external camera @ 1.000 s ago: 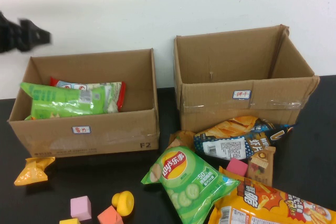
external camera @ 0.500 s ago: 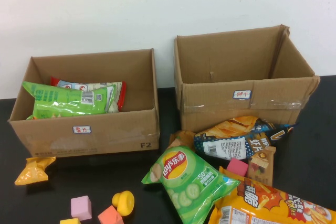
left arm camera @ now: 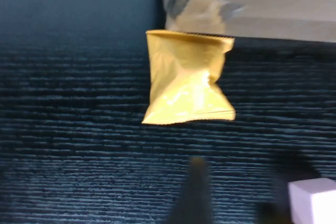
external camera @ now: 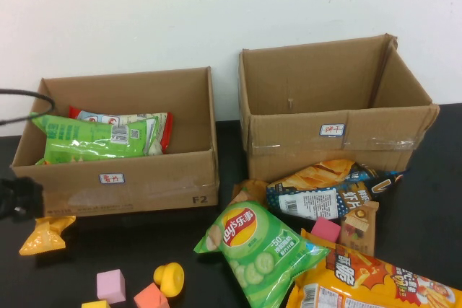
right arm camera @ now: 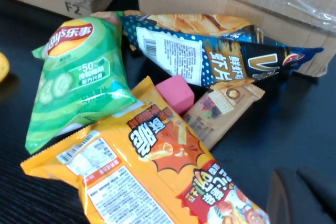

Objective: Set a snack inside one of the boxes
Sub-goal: Pick up the biscuit

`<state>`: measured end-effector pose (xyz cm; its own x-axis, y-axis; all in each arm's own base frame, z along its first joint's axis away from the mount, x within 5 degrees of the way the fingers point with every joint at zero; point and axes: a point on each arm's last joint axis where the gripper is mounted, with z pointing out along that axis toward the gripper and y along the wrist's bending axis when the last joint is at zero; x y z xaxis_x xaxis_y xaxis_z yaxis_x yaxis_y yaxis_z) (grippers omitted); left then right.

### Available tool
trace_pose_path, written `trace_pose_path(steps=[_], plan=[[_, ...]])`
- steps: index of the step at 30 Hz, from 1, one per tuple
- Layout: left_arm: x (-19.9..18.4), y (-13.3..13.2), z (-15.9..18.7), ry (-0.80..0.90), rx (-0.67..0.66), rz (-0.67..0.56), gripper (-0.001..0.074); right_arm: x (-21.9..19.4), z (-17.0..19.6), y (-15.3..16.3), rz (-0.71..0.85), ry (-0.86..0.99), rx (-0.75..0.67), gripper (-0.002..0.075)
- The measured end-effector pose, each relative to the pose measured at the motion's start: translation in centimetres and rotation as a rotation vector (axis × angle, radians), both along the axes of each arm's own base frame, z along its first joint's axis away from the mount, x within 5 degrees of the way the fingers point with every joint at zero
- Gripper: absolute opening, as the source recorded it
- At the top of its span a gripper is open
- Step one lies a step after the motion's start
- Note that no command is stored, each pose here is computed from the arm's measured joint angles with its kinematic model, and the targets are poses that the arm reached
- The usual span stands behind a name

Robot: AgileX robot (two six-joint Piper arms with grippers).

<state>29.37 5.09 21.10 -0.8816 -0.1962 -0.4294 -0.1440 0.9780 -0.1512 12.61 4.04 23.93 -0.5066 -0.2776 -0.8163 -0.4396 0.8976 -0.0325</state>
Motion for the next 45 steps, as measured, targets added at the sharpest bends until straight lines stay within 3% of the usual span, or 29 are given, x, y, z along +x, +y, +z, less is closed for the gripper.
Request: trace_pose_path(steps=[2,5,10,22,25,32,40,45], plan=[[0.6,0.2,-1.7,0.042,-0.009,0.005,0.0617,0.0,0.0,0.0,0.0,0.0,0.001,-0.0001],[1.3,0.4,-4.5,0.105,-0.018,0.014,0.0673,0.0,0.0,0.0,-0.001,0.0,0.002,-0.0001],[2.5,0.9,-8.2,0.154,-0.007,0.014,0.0691,0.0,0.0,0.0,0.001,-0.001,0.0,-0.0001],[6.5,2.1,-11.2,0.071,0.056,-0.003,0.0689,0.0,0.0,0.0,0.02,-0.012,-0.023,-0.0001],[7.0,2.1,-11.4,0.062,0.038,0.017,0.0634,0.0,0.0,0.0,0.027,-0.016,-0.032,-0.0001],[7.6,2.0,-11.6,0.06,0.004,0.037,0.0419,0.0,0.0,0.0,0.03,-0.018,-0.036,-0.0001],[7.3,1.7,-11.1,0.093,-0.023,0.006,0.0398,0.0,0.0,0.0,0.031,-0.017,-0.036,-0.0001],[6.7,1.2,-8.6,0.084,-0.034,-0.04,0.0368,0.0,0.0,0.0,0.031,-0.016,-0.034,-0.0001]])
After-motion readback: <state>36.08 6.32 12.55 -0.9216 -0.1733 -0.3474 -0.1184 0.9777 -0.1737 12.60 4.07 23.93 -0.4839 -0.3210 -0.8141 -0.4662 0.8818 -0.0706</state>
